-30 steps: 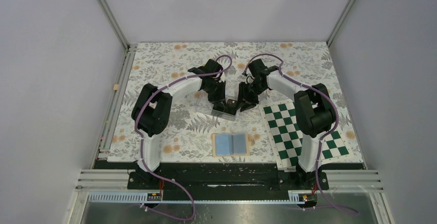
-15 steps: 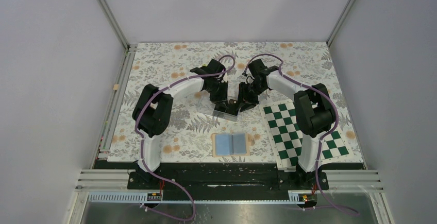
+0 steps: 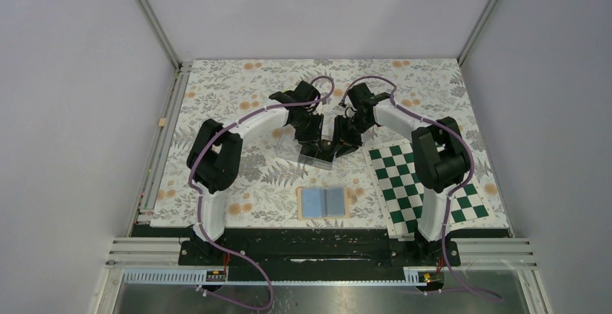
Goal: Put the credit cards into the card holder
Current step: Pick up the credit card from the storage box.
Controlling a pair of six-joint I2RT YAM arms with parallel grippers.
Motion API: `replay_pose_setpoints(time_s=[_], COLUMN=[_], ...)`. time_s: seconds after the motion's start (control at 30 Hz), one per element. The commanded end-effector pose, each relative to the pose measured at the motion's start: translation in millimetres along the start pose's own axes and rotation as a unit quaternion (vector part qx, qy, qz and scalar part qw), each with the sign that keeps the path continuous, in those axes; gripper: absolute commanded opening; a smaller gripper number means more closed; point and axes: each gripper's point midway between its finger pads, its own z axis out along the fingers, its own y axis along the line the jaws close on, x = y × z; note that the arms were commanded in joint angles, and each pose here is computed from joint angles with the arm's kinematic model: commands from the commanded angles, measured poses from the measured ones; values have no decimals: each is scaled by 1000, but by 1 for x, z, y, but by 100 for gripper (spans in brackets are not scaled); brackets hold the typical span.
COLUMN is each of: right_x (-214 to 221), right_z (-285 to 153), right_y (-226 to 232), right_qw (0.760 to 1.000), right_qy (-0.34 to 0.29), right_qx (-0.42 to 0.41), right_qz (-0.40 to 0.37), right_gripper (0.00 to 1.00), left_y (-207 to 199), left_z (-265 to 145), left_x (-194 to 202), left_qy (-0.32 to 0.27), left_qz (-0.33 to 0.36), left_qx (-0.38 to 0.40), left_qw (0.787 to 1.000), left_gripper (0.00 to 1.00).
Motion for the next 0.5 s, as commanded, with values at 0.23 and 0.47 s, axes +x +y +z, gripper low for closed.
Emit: replay_pose_setpoints(time_s=[0.23, 0.47], right_x=[6, 6], right_z=[3, 3], right_y=[1, 1], right_qw=[1000, 1000], right_qy=[11, 12], right_qx=[-4, -5], right_qz=[-4, -4], right_gripper=[38, 38], left_y=[-6, -8], left_z=[3, 4], left_x=[-9, -8], left_qy=[-6, -4], left_qz=[21, 24], left_qx=[-6, -6], left_qw=[1000, 1000], left_gripper=[16, 12])
